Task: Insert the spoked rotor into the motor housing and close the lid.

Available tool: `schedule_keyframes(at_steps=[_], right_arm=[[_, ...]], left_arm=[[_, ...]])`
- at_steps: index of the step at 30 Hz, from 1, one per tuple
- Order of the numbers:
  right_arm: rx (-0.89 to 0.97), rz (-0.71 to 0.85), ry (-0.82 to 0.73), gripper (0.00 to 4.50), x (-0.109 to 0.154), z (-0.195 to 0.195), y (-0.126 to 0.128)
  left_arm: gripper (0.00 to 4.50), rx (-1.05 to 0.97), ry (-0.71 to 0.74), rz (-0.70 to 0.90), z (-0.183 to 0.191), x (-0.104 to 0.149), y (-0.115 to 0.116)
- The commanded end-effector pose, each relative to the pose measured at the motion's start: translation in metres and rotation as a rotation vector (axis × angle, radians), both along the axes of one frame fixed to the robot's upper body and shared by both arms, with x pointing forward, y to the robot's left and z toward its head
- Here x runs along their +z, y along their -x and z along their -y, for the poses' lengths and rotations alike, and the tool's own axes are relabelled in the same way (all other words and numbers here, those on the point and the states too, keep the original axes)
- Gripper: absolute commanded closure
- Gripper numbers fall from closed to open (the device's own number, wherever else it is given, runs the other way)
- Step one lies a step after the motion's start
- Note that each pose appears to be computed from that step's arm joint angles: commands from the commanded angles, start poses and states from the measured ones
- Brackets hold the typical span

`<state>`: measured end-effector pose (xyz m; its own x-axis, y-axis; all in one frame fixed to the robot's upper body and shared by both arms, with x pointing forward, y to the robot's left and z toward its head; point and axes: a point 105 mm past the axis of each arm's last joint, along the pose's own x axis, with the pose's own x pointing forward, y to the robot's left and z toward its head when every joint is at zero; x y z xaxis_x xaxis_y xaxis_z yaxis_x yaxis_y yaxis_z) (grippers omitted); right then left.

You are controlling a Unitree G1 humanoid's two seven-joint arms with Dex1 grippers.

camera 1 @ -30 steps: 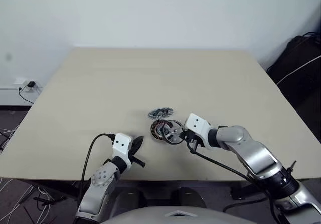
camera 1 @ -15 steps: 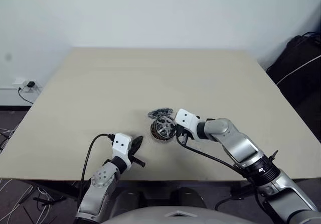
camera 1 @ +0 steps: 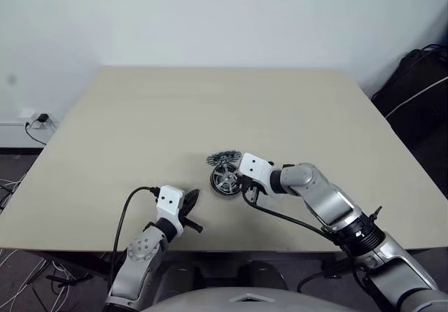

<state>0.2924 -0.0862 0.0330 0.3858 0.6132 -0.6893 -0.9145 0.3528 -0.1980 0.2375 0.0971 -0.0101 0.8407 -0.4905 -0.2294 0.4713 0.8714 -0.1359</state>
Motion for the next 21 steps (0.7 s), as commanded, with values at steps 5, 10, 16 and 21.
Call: schedule_keyframes(at_steps=[5, 10, 16, 21], right_arm=[[0.001, 0.046, -0.002, 4.48, 0.012, 0.003, -0.009], [0.009, 0.032, 0.006, 4.48, 0.009, 0.002, -0.007], [0.006, 0.055, -0.020, 3.08, 0.016, -0.003, -0.008], [0.006, 0.078, -0.052, 2.45, 0.026, -0.004, -0.009]], left_arm=[[4.50, -0.003, 0.014, 0.080, 0.003, 0.019, -0.005], [4.50, -0.005, 0.014, 0.081, 0.003, 0.019, -0.006], [4.50, -0.005, 0.014, 0.080, 0.003, 0.019, -0.005], [4.50, -0.005, 0.014, 0.078, 0.003, 0.018, -0.005]])
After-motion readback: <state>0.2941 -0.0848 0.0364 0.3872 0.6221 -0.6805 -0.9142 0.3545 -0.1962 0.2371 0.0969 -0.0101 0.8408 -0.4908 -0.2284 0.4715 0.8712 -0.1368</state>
